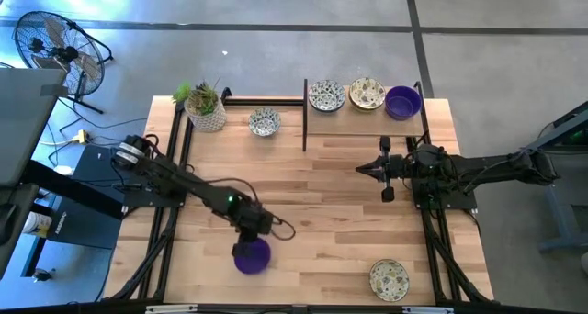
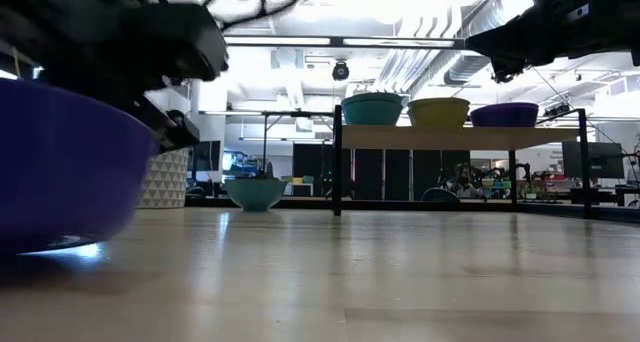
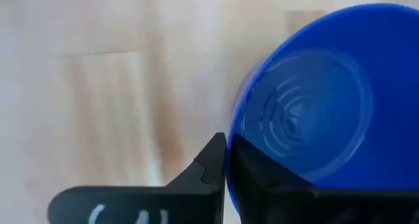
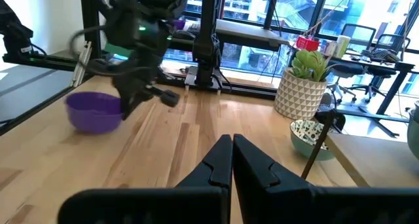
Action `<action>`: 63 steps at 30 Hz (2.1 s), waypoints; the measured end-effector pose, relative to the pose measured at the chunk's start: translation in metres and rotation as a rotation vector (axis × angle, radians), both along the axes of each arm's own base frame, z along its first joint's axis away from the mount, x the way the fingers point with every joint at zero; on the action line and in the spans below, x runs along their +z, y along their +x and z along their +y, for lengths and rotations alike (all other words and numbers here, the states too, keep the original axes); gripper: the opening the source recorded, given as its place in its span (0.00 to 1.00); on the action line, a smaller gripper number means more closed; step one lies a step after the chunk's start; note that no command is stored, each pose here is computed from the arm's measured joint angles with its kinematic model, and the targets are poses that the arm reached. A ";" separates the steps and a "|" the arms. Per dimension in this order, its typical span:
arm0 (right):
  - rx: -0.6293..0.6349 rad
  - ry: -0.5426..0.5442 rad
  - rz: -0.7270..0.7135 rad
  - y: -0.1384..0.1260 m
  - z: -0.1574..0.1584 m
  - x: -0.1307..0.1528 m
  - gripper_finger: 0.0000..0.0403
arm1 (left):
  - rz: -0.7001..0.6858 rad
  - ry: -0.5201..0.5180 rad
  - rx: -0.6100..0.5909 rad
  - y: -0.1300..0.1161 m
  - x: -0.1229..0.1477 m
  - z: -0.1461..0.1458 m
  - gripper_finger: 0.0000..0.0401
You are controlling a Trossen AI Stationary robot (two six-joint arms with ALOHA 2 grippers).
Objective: Pick & Place Mini bowls
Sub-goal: Stack the violet bowl on the violet bowls on the shelf
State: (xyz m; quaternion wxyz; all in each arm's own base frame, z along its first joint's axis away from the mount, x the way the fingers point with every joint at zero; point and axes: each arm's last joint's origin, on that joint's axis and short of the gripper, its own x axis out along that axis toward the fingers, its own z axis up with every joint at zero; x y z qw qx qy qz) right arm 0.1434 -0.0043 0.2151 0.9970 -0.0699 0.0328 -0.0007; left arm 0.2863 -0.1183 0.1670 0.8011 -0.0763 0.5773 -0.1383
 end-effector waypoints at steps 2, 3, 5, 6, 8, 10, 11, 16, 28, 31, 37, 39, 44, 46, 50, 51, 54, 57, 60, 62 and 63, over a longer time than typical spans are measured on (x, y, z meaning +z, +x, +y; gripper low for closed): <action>0.000 0.000 0.000 0.000 0.000 0.000 0.00 | -0.007 0.016 0.016 0.000 0.006 0.012 0.02; 0.000 0.000 0.000 0.000 0.000 0.000 0.00 | -0.027 0.016 0.020 0.001 0.010 0.019 0.01; 0.000 0.000 0.001 0.000 0.000 0.000 0.00 | -0.075 0.021 0.038 0.007 0.016 0.036 0.01; 0.000 0.000 0.001 0.000 0.000 0.000 0.00 | -0.099 0.028 0.053 0.010 0.017 0.046 0.01; 0.000 0.000 0.001 0.000 0.000 0.000 0.00 | -0.177 0.050 0.083 0.020 0.020 0.067 0.01; 0.000 0.001 0.000 0.000 0.000 0.000 0.00 | -0.278 0.071 0.103 0.030 0.025 0.088 0.01; 0.000 0.001 0.000 0.000 0.000 0.000 0.00 | -0.339 0.078 0.116 0.035 0.028 0.097 0.01; -0.001 0.002 -0.005 0.000 0.000 0.000 0.00 | -0.483 0.123 0.142 0.065 0.029 0.138 0.00; 0.100 0.058 0.051 0.004 0.004 -0.006 0.03 | -0.472 0.087 -0.115 0.121 0.075 0.176 0.00; 0.094 0.086 0.110 0.006 0.009 -0.012 0.06 | -0.456 0.144 -0.129 0.120 0.086 0.183 0.00; 0.056 0.078 0.161 0.009 0.018 -0.018 0.12 | -0.371 0.243 -0.112 0.116 0.081 0.185 0.00; 0.051 0.073 0.160 0.009 0.020 -0.019 0.13 | -0.358 0.251 -0.113 0.120 0.073 0.186 0.00; 0.054 0.071 0.149 0.009 0.022 -0.017 0.11 | -0.319 0.251 -0.118 0.127 0.056 0.184 0.01; 0.055 0.070 0.147 0.009 0.023 -0.017 0.10 | -0.287 0.251 -0.117 0.128 0.047 0.184 0.01; 0.049 0.067 0.140 0.009 0.025 -0.017 0.09 | -0.334 0.266 -0.122 0.134 0.047 0.181 0.02; 0.044 0.065 0.140 0.009 0.025 -0.017 0.09 | -0.340 0.266 -0.122 0.136 0.046 0.181 0.02; 0.041 0.064 0.143 0.009 0.025 -0.017 0.09 | -0.293 0.227 -0.130 0.134 0.036 0.180 0.05; 0.041 0.063 0.146 0.010 0.025 -0.018 0.09 | -0.325 0.225 -0.128 0.135 0.043 0.180 0.11; 0.042 0.062 0.149 0.010 0.025 -0.018 0.09 | -0.300 0.219 -0.131 0.133 0.042 0.180 0.18; 0.042 0.066 0.147 0.010 0.025 -0.018 0.09 | -0.301 0.231 -0.167 0.131 0.042 0.180 0.22; 0.044 0.074 0.147 0.010 0.025 -0.018 0.09 | -0.308 0.244 -0.188 0.131 0.044 0.180 0.24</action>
